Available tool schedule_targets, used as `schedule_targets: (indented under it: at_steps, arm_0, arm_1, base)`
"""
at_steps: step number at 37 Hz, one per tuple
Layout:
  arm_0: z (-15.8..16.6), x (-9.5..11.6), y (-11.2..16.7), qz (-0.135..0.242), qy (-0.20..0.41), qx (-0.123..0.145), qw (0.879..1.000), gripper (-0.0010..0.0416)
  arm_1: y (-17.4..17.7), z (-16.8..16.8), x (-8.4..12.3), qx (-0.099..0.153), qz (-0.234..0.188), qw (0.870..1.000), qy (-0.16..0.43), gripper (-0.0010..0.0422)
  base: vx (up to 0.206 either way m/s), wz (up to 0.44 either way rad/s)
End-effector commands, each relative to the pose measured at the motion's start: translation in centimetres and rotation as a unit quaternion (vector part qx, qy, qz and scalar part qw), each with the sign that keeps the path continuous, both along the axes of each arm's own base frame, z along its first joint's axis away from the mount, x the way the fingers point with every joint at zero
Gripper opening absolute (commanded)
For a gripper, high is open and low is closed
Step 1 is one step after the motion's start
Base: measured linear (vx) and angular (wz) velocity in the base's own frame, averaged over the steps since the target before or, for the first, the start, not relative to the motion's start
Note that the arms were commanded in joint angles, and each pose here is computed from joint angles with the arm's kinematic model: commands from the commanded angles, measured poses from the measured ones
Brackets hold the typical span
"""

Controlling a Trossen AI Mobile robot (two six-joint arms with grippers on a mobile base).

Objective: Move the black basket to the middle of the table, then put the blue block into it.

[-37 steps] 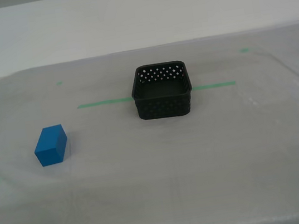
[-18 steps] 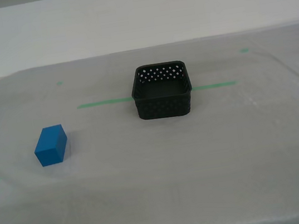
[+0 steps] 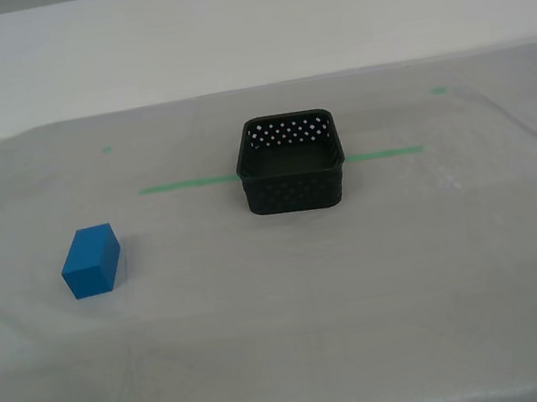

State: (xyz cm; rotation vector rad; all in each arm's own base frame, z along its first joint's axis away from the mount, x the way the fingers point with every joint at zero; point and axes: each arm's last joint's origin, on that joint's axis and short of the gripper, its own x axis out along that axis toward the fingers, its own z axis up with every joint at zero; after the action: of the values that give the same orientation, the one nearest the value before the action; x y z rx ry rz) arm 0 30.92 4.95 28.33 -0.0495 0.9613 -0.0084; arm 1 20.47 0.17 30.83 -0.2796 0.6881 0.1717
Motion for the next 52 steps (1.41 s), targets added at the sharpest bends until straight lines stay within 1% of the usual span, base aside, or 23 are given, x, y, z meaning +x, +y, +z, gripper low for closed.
schedule_targets:
  at_steps: [1, 8, 13, 17, 20, 24, 28, 31, 34, 38, 44, 52]
  arm_0:
    - [0.0, 0.0, 0.0, 0.001, -0.001, 0.001, 1.000, 0.0394]
    - [0.0, 0.0, 0.0, 0.001, -0.001, 0.001, 1.000, 0.0394]
    - [0.0, 0.0, 0.0, 0.001, -0.001, 0.001, 1.000, 0.0394]
    - [0.0, 0.0, 0.0, 0.001, -0.002, 0.001, 1.000, 0.0394]
    - [0.0, 0.0, 0.0, 0.001, -0.002, 0.001, 1.000, 0.0394]
    - [0.0, 0.0, 0.0, 0.001, -0.002, 0.001, 1.000, 0.0394]
    - [0.0, 0.0, 0.0, 0.001, -0.002, 0.001, 1.000, 0.0394]
    - [0.0, 0.0, 0.0, 0.001, -0.002, 0.001, 1.000, 0.0394]
    - [0.0, 0.0, 0.0, 0.001, -0.002, 0.001, 1.000, 0.0394]
    - [0.0, 0.0, 0.0, 0.001, -0.002, 0.001, 1.000, 0.0393]
    - [0.0, 0.0, 0.0, 0.001, -0.002, 0.001, 1.000, 0.0394]
    - [0.0, 0.0, 0.0, 0.001, -0.002, 0.001, 1.000, 0.0393]
  arm_1:
    - [0.0, 0.8, -0.7, -0.015, 0.017, 0.999, 0.034, 0.0000]
    - [0.0, 1.7, -2.2, -0.020, 0.022, 0.994, 0.105, 0.0000]
    - [0.0, 1.8, -3.5, -0.021, 0.027, 0.985, 0.167, 0.0000]
    - [0.0, 2.0, -4.2, -0.024, 0.033, 0.980, 0.197, 0.0000]
    - [0.0, 2.1, -4.5, -0.024, 0.033, 0.977, 0.210, 0.0000]
    - [0.0, 2.1, -4.8, -0.031, 0.044, 0.974, 0.222, 0.0000]
    - [0.0, 2.0, -5.0, -0.032, 0.045, 0.971, 0.233, 0.0000]
    - [0.0, 1.9, -5.1, -0.038, 0.043, 0.969, 0.240, 0.0000]
    - [0.0, 1.9, -5.3, -0.039, 0.043, 0.967, 0.248, 0.0000]
    - [0.0, 1.8, -5.4, -0.042, 0.051, 0.965, 0.254, 0.0000]
    - [0.0, 1.7, -5.9, -0.048, 0.065, 0.958, 0.276, 0.0000]
    - [0.0, 1.6, -6.0, -0.048, 0.066, 0.956, 0.282, 0.0000]
  base:
    - [0.000, 0.000]
    - [0.000, 0.000]
    - [0.000, 0.000]
    - [0.000, 0.000]
    - [0.000, 0.000]
    - [0.000, 0.000]
    - [0.000, 0.000]
    - [0.000, 0.000]
    - [0.000, 0.000]
    - [0.000, 0.000]
    - [0.000, 0.000]
    - [0.000, 0.000]
